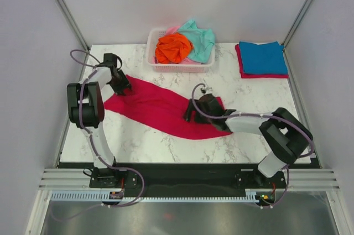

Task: Fold and stack the t-shirts
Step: Fold the tshirt

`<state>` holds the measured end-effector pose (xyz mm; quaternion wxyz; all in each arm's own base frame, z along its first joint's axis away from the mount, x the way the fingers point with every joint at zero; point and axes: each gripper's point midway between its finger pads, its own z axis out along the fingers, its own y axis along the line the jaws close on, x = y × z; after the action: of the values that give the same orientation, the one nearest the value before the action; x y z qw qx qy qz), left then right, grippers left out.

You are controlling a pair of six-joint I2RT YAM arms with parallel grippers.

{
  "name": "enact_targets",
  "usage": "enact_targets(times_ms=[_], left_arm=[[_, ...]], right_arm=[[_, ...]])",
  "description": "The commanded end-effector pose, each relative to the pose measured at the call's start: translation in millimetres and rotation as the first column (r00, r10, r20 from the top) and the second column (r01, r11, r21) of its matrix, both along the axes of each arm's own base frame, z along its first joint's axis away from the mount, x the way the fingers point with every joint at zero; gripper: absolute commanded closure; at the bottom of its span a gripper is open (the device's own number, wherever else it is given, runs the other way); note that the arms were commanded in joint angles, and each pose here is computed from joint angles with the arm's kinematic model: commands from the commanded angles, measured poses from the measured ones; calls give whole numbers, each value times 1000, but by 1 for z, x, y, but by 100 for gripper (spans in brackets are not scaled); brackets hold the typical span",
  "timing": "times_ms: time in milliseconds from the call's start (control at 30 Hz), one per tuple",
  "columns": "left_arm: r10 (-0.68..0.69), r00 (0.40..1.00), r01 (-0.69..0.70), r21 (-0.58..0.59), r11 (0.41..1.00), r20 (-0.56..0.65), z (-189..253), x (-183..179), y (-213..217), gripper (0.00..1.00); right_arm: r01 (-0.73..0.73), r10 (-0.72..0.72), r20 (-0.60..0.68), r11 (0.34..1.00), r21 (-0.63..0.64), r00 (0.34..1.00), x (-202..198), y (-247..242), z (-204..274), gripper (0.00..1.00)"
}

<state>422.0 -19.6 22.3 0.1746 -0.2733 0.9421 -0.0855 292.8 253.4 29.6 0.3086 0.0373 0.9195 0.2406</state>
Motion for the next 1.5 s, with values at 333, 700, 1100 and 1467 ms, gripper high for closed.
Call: enact_targets(times_ms=[333,700,1100,1467], left_arm=[[-118,988,83,298,951,104,2,162,73,50],[-331,695,295,167,941,638,171,240,-11,41],[-189,728,40,234,971,659,296,123,26,18],[-92,874,10,171,985,477,191,21,32,19]], right_arm=[[-205,285,-294,939,274,912,-141,194,-3,9],[-429,440,-90,895,120,893,-150,188,93,2],[-333,332,-24,939,-87,943,-99,105,79,2],[-310,296,-112,941,-138,948,-94,73,8,16]])
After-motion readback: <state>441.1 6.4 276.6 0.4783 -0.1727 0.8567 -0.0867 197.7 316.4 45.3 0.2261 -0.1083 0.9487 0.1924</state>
